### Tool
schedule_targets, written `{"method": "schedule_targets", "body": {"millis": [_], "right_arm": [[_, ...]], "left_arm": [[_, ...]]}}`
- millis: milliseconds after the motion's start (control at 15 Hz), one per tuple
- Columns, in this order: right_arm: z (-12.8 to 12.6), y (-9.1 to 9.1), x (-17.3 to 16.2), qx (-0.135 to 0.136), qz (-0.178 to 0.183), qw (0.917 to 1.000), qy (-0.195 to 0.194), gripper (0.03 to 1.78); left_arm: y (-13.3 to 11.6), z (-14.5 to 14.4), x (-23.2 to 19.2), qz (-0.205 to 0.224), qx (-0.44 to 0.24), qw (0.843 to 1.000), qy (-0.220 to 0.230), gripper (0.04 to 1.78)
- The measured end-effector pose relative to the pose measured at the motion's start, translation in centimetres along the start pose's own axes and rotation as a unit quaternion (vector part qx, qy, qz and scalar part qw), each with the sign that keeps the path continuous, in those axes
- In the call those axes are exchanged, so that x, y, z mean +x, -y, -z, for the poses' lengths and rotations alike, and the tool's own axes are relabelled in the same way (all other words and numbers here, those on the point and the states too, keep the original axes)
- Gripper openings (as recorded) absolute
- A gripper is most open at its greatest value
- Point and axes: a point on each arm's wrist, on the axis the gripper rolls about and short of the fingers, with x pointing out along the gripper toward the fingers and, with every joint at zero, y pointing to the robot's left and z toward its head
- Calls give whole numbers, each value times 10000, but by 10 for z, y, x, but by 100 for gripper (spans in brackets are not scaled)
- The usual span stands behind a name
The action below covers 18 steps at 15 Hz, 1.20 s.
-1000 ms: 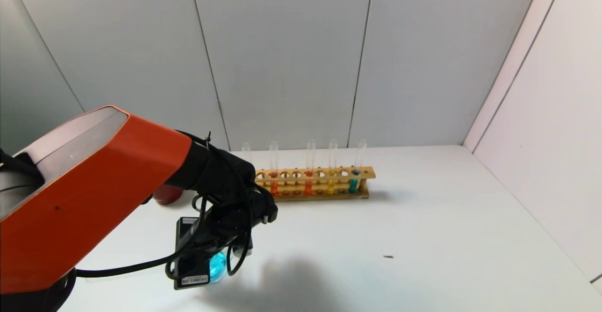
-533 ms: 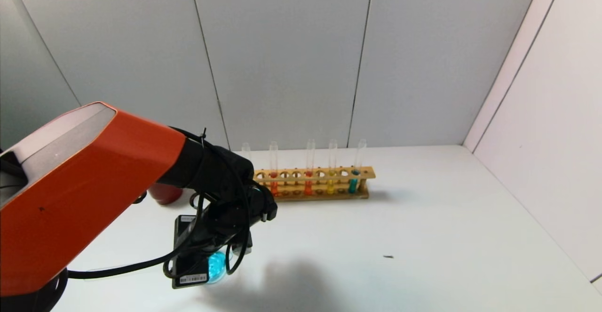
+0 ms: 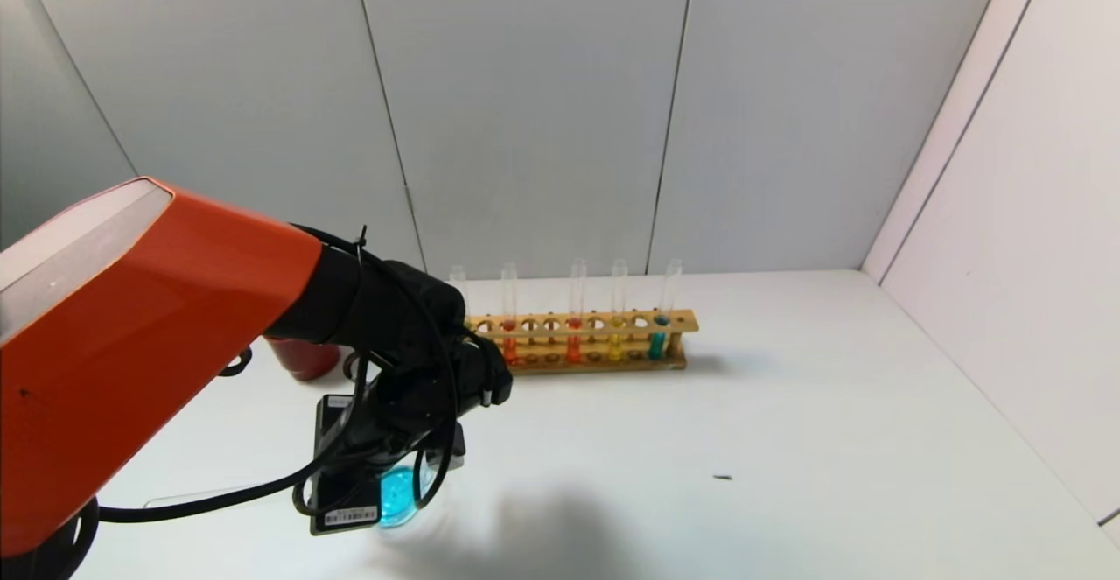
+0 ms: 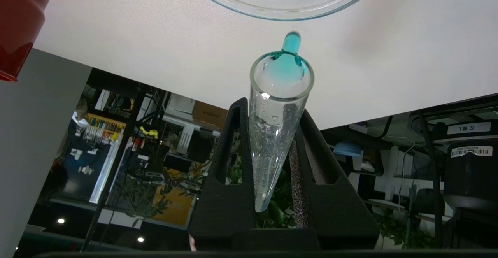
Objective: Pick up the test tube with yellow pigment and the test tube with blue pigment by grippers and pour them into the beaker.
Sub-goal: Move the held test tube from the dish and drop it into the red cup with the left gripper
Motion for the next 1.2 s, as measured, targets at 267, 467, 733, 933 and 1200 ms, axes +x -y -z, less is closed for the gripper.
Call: {"method": "schedule_targets", "body": {"millis": [267, 467, 733, 933, 1200], "right_arm": [[0, 0, 0, 0, 0, 10000, 0, 174], [0, 0, 0, 0, 0, 10000, 0, 174], [0, 0, 0, 0, 2, 10000, 0, 174], [0, 0, 0, 0, 0, 10000, -2, 174], [0, 0, 0, 0, 0, 10000, 0, 174]], "left_arm": [[0, 0, 0, -2, 3, 10000, 1, 31], [-1, 2, -4, -7, -164, 9998, 112, 31], [-11, 16, -24, -93, -1452, 9872, 653, 31], [-32, 35, -56, -259, -2895, 9436, 1588, 31], [-66, 90, -94, -403, -4374, 8631, 2492, 31]]}}
